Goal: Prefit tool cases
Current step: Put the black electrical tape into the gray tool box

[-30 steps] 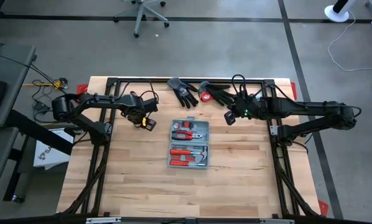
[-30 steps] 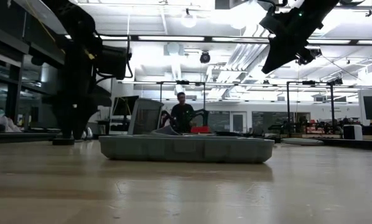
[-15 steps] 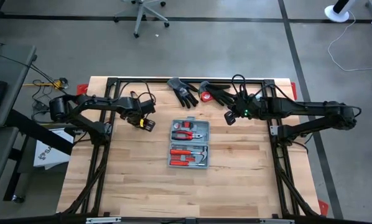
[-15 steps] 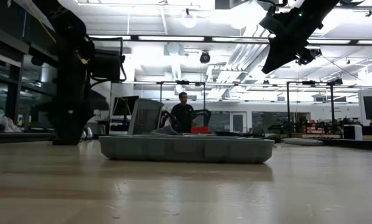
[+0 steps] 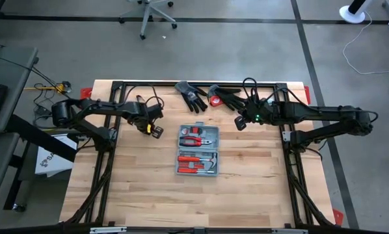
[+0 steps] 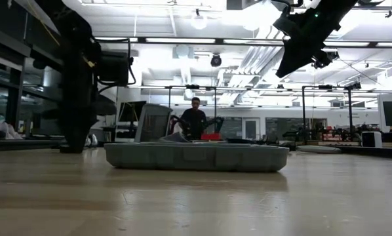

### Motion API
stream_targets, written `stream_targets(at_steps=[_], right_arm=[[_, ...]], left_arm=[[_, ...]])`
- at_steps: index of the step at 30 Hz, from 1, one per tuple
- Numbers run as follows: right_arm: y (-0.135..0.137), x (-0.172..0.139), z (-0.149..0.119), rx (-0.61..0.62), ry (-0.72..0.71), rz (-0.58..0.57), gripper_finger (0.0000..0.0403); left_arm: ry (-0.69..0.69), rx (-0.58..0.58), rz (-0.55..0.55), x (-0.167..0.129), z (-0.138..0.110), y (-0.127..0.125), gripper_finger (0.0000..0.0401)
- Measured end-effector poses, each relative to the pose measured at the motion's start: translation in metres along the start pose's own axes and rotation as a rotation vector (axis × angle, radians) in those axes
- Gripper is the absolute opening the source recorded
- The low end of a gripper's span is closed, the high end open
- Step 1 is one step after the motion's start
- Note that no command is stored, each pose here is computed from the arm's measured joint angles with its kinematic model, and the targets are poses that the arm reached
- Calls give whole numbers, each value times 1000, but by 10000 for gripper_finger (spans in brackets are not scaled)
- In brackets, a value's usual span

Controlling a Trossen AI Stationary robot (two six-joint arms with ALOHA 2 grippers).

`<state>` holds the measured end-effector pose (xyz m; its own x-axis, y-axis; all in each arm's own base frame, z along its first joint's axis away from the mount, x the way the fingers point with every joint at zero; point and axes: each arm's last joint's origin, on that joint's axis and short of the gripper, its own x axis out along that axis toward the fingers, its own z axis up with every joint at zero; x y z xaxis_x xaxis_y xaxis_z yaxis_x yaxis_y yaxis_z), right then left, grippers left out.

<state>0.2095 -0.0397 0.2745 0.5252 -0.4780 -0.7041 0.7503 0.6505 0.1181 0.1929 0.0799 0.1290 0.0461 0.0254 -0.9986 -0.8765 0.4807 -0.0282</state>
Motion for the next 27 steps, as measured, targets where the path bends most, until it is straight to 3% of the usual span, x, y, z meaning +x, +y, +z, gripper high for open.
stream_targets(at_steps=[3, 13, 19, 27], right_arm=[[0, 0, 0, 2, 0, 0, 0], [0, 1, 0, -2, 1, -5, 0], [3, 8, -1, 0, 4, -24, 0], [12, 25, -3, -11, 39, -18, 0]], left_arm=[[-14, 15, -19, -9, 8, -8, 4], [-302, 82, -301, -65, 53, -52, 1], [-342, 121, -470, -75, 66, -73, 1], [-249, 251, -480, -53, 69, -116, 1]])
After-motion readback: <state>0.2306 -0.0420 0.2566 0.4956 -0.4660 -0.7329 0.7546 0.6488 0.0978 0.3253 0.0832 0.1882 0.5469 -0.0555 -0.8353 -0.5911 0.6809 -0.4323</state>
